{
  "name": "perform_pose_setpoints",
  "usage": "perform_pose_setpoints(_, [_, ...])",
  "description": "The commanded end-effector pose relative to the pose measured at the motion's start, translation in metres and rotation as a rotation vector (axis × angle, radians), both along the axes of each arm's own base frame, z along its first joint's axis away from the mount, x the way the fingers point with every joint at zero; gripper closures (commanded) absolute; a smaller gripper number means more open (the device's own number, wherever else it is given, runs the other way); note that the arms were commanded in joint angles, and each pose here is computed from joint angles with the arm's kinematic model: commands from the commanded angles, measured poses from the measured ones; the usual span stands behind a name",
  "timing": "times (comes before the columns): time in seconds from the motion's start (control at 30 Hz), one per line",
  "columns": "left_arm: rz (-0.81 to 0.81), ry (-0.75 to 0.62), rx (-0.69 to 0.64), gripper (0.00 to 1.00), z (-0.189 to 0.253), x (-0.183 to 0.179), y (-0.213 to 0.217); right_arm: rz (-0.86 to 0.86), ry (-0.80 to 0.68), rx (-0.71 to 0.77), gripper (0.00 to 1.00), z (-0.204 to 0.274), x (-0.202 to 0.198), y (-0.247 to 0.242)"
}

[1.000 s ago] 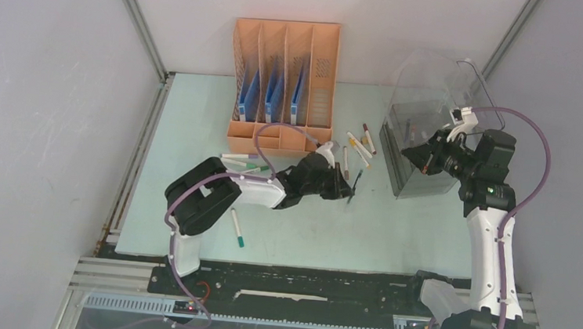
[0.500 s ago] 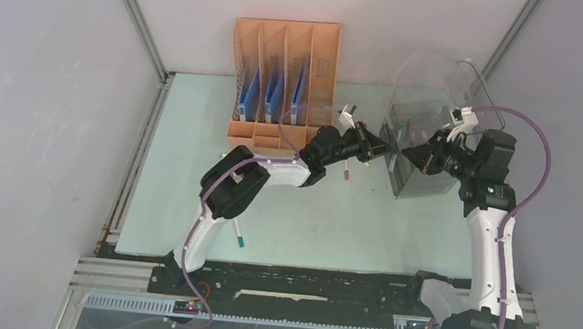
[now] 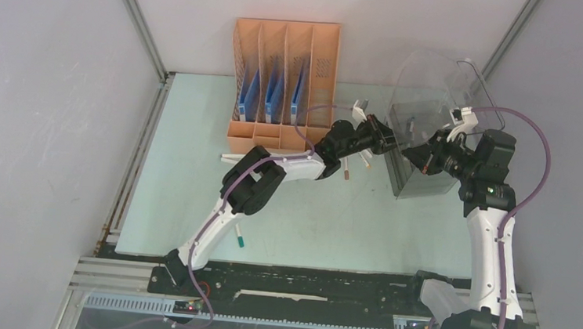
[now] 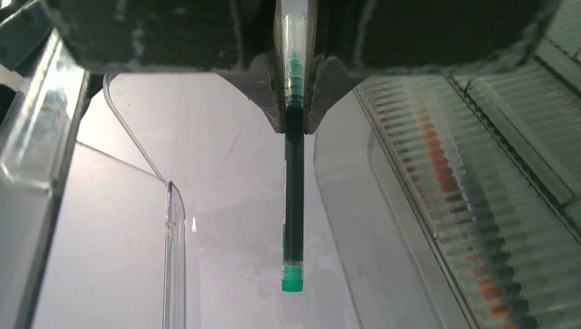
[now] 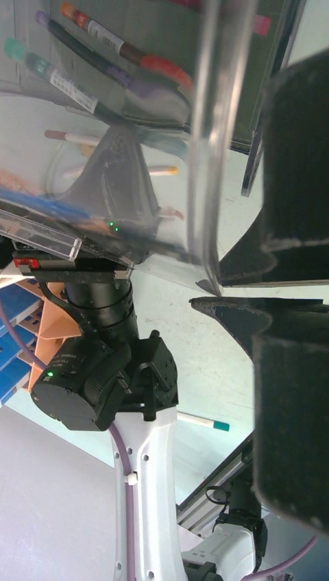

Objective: Organize the desk
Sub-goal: Place the stationery in the storage box.

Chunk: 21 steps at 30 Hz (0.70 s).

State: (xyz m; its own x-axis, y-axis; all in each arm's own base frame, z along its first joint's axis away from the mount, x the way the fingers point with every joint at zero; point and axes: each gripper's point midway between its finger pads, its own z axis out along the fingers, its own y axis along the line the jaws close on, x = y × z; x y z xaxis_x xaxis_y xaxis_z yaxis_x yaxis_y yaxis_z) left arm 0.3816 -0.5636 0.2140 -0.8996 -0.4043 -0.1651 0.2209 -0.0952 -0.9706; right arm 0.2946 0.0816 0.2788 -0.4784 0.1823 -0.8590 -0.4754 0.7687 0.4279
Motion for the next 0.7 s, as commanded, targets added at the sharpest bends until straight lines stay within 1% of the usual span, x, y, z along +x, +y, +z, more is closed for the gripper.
perform_pose_setpoints(0.0, [0.036,0.032,-0.016,0.86,0.012,0.017,-0.006,0.103,-0.123,0.001,0.96,0.035,-0.009,0.016])
perform_pose_setpoints(0.13, [0.065,0.048,0.032,0.83,0.008,0.026,-0.013,0.103,-0.122,0.001,0.96,0.035,-0.009,0.016])
perform_pose_setpoints(0.33, [0.11,0.017,0.146,0.63,0.001,0.031,-0.015,0.103,-0.122,0.002,0.96,0.035,-0.009,0.016])
perform_pose_setpoints(0.4, [0.113,-0.001,0.16,0.59,0.005,0.031,-0.014,0.104,-0.123,0.002,0.96,0.035,-0.009,0.016])
perform_pose_setpoints(0.5, [0.115,-0.029,0.165,0.57,0.012,0.03,-0.011,0.104,-0.12,0.003,0.96,0.035,-0.009,0.017])
perform_pose_setpoints(0.67, [0.133,-0.087,0.189,0.57,0.027,0.024,-0.001,0.106,-0.12,0.002,0.96,0.034,-0.009,0.017])
